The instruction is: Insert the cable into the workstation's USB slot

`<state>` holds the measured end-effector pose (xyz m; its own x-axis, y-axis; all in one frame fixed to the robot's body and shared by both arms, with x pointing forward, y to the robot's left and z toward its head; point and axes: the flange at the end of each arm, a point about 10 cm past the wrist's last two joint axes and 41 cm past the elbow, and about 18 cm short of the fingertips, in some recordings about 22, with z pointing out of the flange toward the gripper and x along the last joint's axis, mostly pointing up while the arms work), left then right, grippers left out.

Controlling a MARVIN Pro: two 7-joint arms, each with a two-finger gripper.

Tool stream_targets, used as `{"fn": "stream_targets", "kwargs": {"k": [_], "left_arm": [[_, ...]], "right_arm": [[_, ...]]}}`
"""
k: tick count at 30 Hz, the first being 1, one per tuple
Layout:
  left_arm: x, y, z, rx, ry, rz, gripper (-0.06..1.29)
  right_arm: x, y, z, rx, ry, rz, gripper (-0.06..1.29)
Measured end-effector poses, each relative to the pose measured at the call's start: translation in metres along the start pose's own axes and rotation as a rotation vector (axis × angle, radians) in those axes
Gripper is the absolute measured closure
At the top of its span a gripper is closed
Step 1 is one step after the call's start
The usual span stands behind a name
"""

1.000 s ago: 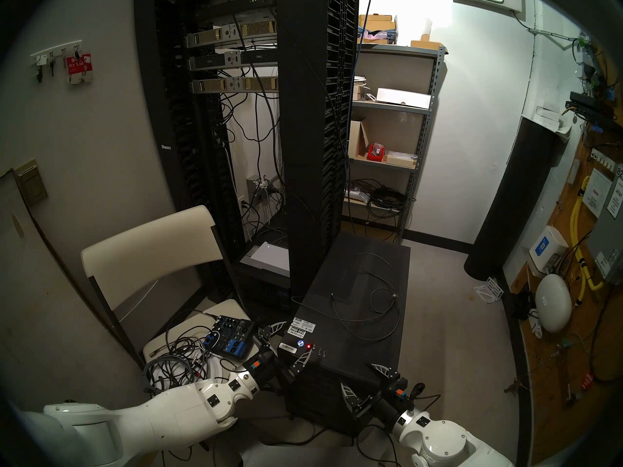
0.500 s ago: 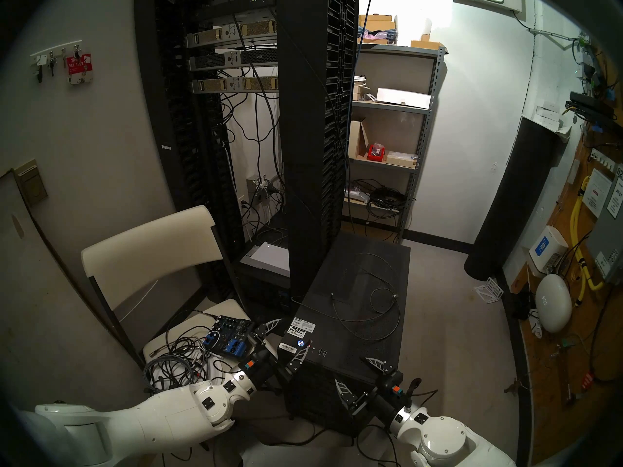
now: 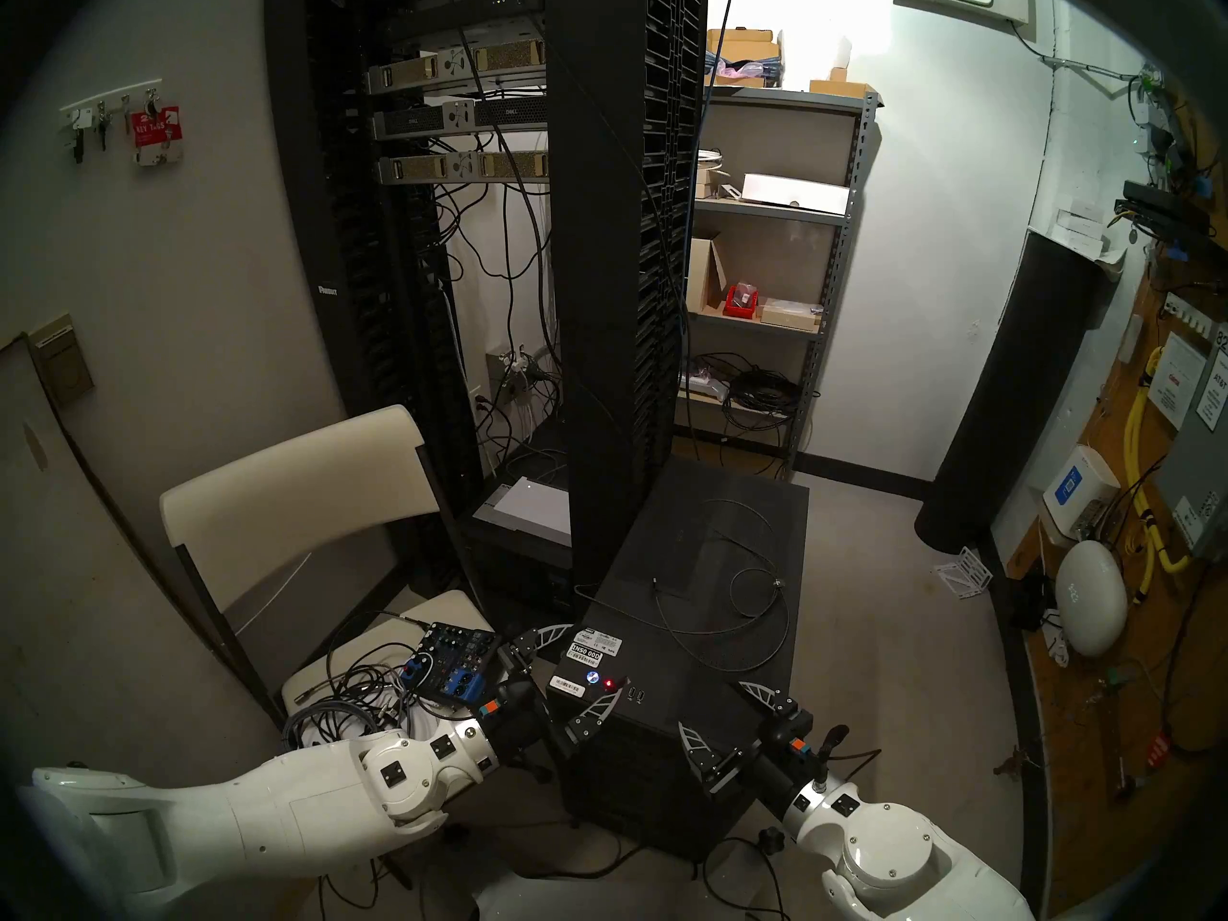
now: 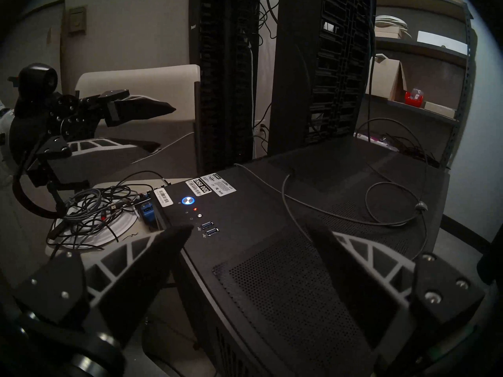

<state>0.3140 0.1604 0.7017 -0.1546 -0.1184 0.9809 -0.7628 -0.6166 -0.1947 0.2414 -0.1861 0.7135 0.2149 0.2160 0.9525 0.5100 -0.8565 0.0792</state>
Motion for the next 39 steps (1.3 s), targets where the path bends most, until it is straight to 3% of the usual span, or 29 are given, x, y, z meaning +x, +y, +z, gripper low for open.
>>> {"fn": "stream_targets", "kwargs": {"k": [15, 25, 39], "left_arm": [[0.005, -0.011, 0.02, 0.057, -0.048, -0.055, 0.0], [0.001, -0.016, 0.016, 0.091, -0.053, -0.061, 0.0], [0.001, -0.022, 0.01, 0.111, -0.033, -0.062, 0.0]], "right_arm": [[-0.016, 0.018, 0.021, -0.039, -0.031, 0.013, 0.02], [-0.012, 0.019, 0.042, -0.009, -0.052, -0.015, 0.02], [-0.023, 0.026, 0.062, -0.02, -0.118, -0.058, 0.02]]}}
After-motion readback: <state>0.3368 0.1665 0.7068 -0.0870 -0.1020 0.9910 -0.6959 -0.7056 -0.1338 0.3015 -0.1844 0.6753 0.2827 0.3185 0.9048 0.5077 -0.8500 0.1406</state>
